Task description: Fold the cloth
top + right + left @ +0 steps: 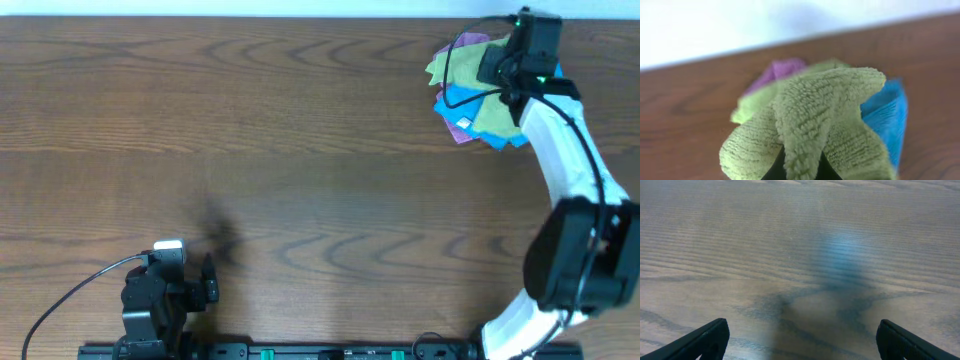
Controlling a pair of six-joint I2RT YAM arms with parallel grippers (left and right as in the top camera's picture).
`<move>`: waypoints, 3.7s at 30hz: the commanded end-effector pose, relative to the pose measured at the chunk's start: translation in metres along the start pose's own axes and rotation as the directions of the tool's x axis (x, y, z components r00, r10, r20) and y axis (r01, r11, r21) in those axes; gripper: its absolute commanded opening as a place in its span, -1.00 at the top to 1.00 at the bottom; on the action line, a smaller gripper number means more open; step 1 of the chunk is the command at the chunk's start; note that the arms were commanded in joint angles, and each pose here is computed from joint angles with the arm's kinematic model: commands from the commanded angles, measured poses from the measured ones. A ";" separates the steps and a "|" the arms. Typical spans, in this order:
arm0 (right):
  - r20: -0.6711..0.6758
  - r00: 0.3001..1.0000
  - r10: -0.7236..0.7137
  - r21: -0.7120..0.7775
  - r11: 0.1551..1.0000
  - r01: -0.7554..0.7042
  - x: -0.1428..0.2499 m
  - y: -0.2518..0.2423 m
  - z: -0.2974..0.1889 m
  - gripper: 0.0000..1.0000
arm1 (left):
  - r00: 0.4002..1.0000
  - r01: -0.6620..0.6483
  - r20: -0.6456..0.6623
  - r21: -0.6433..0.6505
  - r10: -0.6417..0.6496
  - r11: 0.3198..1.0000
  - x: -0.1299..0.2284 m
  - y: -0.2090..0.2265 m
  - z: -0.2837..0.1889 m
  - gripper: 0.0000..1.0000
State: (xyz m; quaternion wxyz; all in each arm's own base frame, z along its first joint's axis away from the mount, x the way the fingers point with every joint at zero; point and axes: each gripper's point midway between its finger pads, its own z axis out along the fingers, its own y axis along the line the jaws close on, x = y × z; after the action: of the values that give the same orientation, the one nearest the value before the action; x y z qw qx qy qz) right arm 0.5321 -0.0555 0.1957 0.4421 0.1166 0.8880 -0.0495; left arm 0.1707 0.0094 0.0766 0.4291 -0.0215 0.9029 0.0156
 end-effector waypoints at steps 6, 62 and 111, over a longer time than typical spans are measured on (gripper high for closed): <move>0.116 0.990 -0.084 0.015 0.996 0.082 -0.044 0.004 -0.054 0.63 | 0.997 -0.041 -0.067 -0.021 0.039 0.999 0.018 0.004 0.001 -0.91; -0.147 0.874 -0.464 -0.558 0.768 0.314 0.125 0.255 -0.113 -0.98 | 0.993 -0.121 0.024 0.156 0.118 0.980 0.000 -0.027 0.000 -0.91; -0.601 0.718 -0.351 -0.588 0.803 -0.100 0.267 0.262 -0.041 0.92 | 0.994 -0.036 0.105 0.562 -0.028 0.826 -0.025 -0.097 -0.029 -0.91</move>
State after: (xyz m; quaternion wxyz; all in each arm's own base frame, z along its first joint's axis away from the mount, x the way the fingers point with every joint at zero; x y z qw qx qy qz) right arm 0.4075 0.2523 0.0144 0.0924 -0.0845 0.9632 0.2379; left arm 0.1683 -0.0837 0.1106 0.4676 0.1339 0.8458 -0.2194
